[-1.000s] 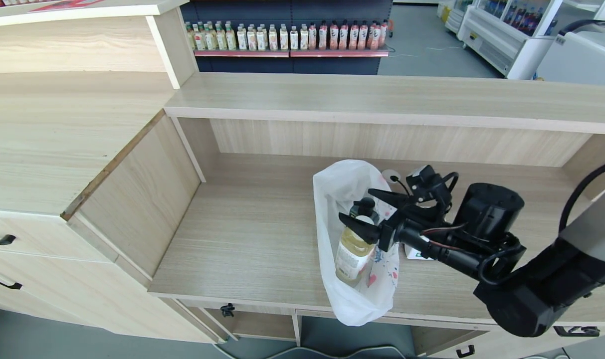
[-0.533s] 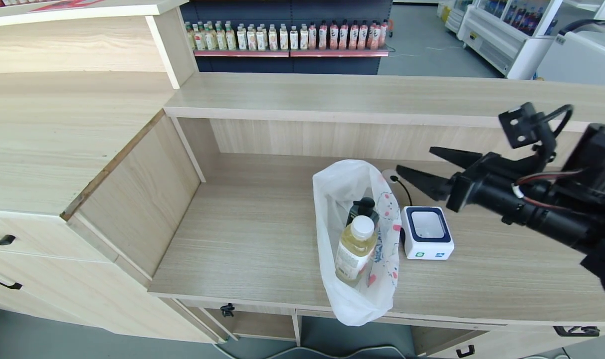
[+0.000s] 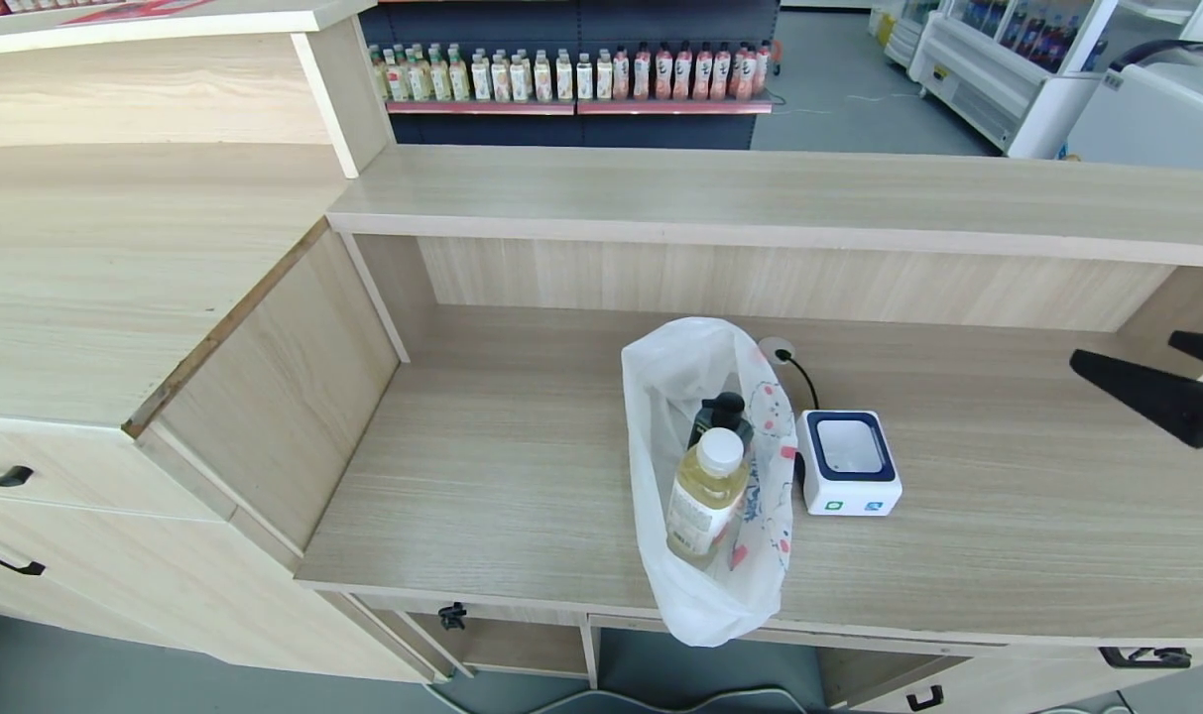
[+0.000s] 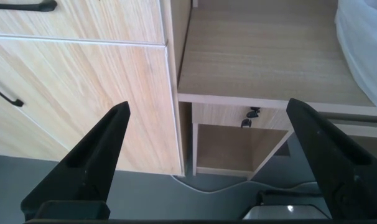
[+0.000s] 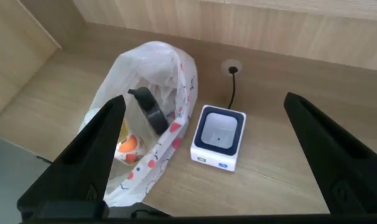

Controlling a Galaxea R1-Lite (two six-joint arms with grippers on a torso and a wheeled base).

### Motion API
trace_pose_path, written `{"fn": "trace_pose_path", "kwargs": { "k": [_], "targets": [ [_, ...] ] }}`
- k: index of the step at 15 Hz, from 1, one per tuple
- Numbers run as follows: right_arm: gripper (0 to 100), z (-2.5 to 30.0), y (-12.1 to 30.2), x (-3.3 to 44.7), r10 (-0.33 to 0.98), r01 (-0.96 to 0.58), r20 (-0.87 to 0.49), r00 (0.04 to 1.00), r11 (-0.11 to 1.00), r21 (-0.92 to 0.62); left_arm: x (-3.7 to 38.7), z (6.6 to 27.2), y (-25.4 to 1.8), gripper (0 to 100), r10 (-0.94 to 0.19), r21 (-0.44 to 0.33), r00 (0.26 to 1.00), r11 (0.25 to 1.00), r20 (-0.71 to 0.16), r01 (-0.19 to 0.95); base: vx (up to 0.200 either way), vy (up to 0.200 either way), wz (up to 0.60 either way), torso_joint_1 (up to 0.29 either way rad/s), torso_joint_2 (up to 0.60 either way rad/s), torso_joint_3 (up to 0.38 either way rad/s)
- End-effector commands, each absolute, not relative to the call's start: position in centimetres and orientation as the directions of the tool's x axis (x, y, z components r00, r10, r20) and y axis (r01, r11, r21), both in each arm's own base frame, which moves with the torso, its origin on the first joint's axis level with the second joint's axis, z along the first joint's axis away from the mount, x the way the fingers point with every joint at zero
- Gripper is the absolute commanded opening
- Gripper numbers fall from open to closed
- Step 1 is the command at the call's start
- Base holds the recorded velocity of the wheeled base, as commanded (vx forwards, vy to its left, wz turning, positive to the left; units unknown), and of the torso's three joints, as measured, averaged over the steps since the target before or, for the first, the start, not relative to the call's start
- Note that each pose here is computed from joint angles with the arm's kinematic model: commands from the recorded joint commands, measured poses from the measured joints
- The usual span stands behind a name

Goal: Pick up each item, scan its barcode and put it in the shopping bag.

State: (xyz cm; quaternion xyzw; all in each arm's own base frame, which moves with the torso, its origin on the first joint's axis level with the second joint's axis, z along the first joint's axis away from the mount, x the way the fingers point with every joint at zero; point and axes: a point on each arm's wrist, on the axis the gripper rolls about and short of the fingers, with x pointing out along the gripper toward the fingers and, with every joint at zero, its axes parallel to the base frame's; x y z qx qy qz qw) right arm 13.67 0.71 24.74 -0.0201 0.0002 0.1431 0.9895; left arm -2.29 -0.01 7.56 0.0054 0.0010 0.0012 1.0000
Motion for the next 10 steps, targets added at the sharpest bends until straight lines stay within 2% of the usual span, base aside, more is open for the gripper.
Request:
{"fn": "trace_pose_path", "kwargs": {
  "k": [1, 2, 4, 5, 7, 10],
  "targets": [
    [100, 22.1, 0.5, 8.6, 0.246, -0.245, 0.018, 0.969, 0.968, -0.052, -2.3, 7.6, 0.0, 100, 0.003, 0.011, 1.000, 1.000, -0.002, -0.003, 0.000, 0.000, 0.00, 0.000, 0.00, 0.000],
    [100, 18.5, 0.4, 5.5, 0.230, -0.229, -0.001, 0.973, 0.972, -0.052, -2.3, 7.6, 0.0, 100, 0.003, 0.011, 1.000, 1.000, -0.002, -0.003, 0.000, 0.000, 0.00, 0.000, 0.00, 0.000],
    [100, 14.9, 0.3, 2.6, 0.124, -0.122, 0.020, 0.992, 0.990, -0.065, -2.3, 7.6, 0.0, 100, 0.003, 0.011, 1.000, 1.000, -0.002, -0.003, 0.000, 0.000, 0.00, 0.000, 0.00, 0.000],
    [100, 12.6, 0.2, 1.1, 0.086, -0.082, 0.029, 0.996, 0.989, -0.121, -2.3, 7.6, 0.0, 100, 0.003, 0.011, 1.000, 1.000, -0.002, -0.003, 0.000, 0.000, 0.00, 0.000, 0.00, 0.000],
    [100, 10.8, 0.2, 0.0, 0.046, -0.042, 0.031, 0.998, 0.992, -0.122, -2.3, 7.6, 0.0, 100, 0.003, 0.011, 1.000, 1.000, -0.002, -0.003, 0.000, 0.000, 0.00, 0.000, 0.00, 0.000],
    [100, 9.5, 0.2, -1.2, 0.063, -0.060, 0.043, 0.997, 0.996, -0.071, -2.3, 7.6, 0.0, 100, 0.003, 0.011, 1.000, 1.000, -0.002, -0.003, 0.000, 0.000, 0.00, 0.000, 0.00, 0.000]
  ]
}}
